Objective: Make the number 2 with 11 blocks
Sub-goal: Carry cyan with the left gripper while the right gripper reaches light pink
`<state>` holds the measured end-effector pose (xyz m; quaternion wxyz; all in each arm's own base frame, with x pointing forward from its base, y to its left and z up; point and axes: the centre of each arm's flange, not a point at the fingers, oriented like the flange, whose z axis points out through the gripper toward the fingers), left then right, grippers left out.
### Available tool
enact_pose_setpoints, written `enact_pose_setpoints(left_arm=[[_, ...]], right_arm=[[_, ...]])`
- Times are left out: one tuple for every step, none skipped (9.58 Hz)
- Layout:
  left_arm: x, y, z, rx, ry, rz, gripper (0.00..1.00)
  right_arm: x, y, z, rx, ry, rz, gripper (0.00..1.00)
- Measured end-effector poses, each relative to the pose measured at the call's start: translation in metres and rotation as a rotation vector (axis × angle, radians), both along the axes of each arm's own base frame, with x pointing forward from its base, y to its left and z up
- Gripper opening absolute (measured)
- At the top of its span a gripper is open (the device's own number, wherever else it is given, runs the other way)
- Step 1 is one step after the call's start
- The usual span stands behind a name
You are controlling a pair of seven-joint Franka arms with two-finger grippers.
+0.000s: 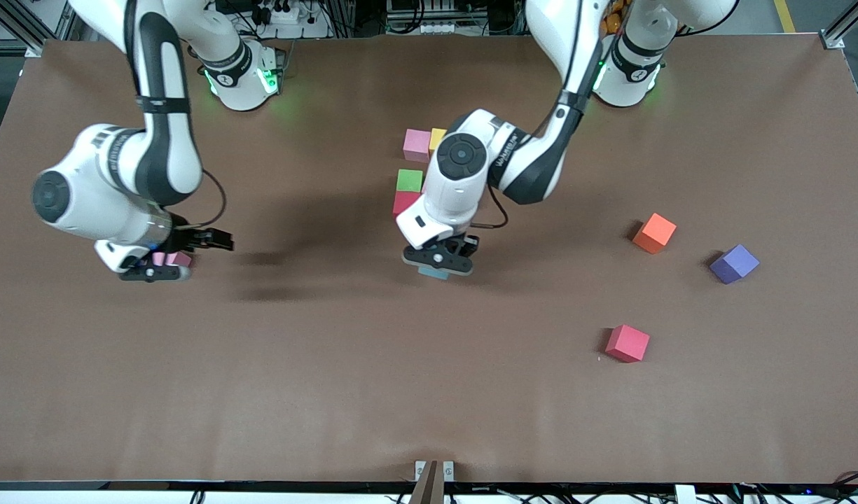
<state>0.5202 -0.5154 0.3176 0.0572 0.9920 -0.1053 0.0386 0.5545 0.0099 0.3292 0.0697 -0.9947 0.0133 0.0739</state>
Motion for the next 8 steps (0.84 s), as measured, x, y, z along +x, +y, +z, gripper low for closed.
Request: enact_pose_setpoints(left_arm=[[-0.009, -0.011, -0.003, 0.003, -0.001, -0.012, 0.56], [-0.02, -0.024, -0.012, 0.009, 0.005, -0.03, 0.56], [-0.028, -0.035, -0.021, 0.008, 0.013, -0.026, 0.56], [-0.031, -0.043, -0.028, -0.001, 0.018, -0.012, 0.56], [-0.034, -0.047, -0.034, -0.003, 0.019, -0.005, 0.56], [-0.037, -0.051, -0.04, -0.005, 0.03, 0.001, 0.56], [-0.039, -0.052, -0.045, -0.009, 0.048, 0.01, 0.56], [-0.039, -0.051, -0.05, -0.011, 0.065, 0.022, 0.56]], right_arm=[[-0.002, -0.029, 0.006, -0.007, -0.01, 0.011, 1.0], [-0.006, -0.063, 0.01, -0.012, -0.019, 0.017, 1.0], [-0.011, -0.098, 0.009, -0.027, -0.022, 0.003, 1.0], [-0.017, -0.129, 0.006, -0.043, -0.032, -0.028, 1.0], [-0.025, -0.152, -0.002, -0.066, -0.044, -0.061, 1.0], [-0.031, -0.162, -0.018, -0.081, -0.046, -0.082, 1.0], [-0.035, -0.164, -0.038, -0.072, -0.033, -0.097, 1.0], [-0.035, -0.162, -0.059, -0.043, -0.019, -0.118, 1.0]])
